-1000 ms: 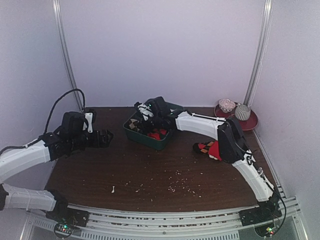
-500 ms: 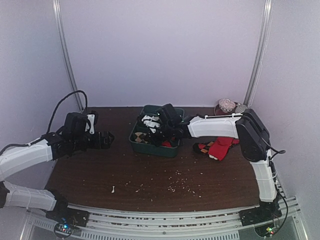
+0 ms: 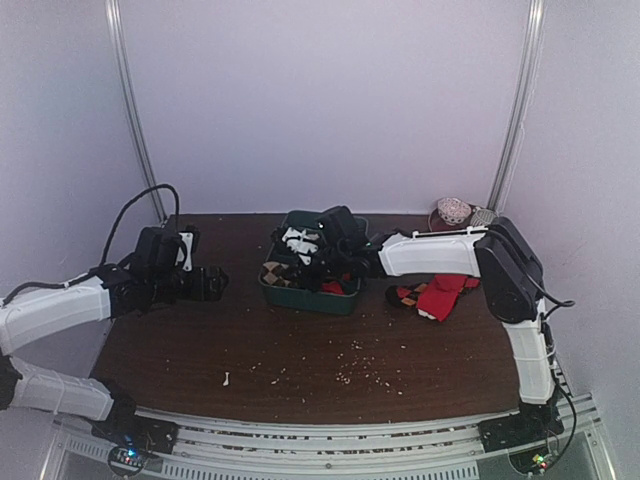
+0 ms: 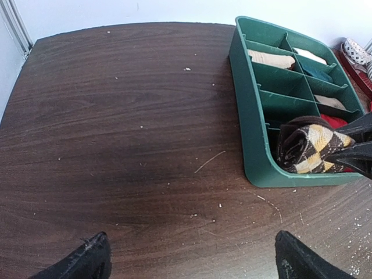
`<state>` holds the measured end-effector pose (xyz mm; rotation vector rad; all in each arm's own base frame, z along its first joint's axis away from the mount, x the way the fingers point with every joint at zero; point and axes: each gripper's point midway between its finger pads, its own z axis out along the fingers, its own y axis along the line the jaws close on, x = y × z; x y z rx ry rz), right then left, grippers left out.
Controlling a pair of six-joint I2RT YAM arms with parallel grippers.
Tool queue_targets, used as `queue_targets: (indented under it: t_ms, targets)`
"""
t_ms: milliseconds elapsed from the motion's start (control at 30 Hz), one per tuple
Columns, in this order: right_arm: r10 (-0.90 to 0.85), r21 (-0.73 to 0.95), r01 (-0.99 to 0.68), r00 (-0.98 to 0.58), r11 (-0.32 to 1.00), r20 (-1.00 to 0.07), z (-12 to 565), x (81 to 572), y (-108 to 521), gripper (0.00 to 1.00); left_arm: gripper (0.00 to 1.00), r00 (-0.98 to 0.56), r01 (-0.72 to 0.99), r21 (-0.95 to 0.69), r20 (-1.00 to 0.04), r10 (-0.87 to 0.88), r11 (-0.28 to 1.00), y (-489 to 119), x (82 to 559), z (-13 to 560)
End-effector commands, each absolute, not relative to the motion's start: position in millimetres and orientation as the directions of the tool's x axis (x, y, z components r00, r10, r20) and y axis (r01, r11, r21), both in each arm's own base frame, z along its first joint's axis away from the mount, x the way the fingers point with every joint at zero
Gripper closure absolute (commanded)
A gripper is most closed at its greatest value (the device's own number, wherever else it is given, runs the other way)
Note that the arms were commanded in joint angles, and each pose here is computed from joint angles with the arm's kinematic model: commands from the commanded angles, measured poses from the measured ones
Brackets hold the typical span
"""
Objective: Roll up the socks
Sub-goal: Place the sock in the storage box.
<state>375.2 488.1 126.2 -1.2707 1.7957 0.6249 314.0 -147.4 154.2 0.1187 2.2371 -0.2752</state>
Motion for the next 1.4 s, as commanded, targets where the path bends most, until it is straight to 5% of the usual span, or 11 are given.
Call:
queue_targets:
  t_ms: [0,733,1167,1367]
  targets:
    - [-0.564,-0.032,-0.944,-0.169,0.329,-0.808,99,373,485,1.00,0.03,-0.602,0.183,-0.144,-0.799,-0.005,0.973,-147,320,164]
    - [-0.771,0.171,-0.956,-0.293,0.239,-0.566,12,344,473,1.00,0.03,-0.607,0.194,-0.137,-0.794,0.009,0.971,-149,322,163]
    - [-0.716,0.202,-0.875,-0.478,0.440,-0.509,-13,355,469,1.00,0.03,-0.599,0.199,-0.142,-0.801,0.006,0.970,-149,320,169]
    - [-0.716,0.197,-0.884,-0.461,0.424,-0.524,3,352,467,0.81,0.03,-0.610,0.204,-0.141,-0.792,0.013,0.969,-151,321,167]
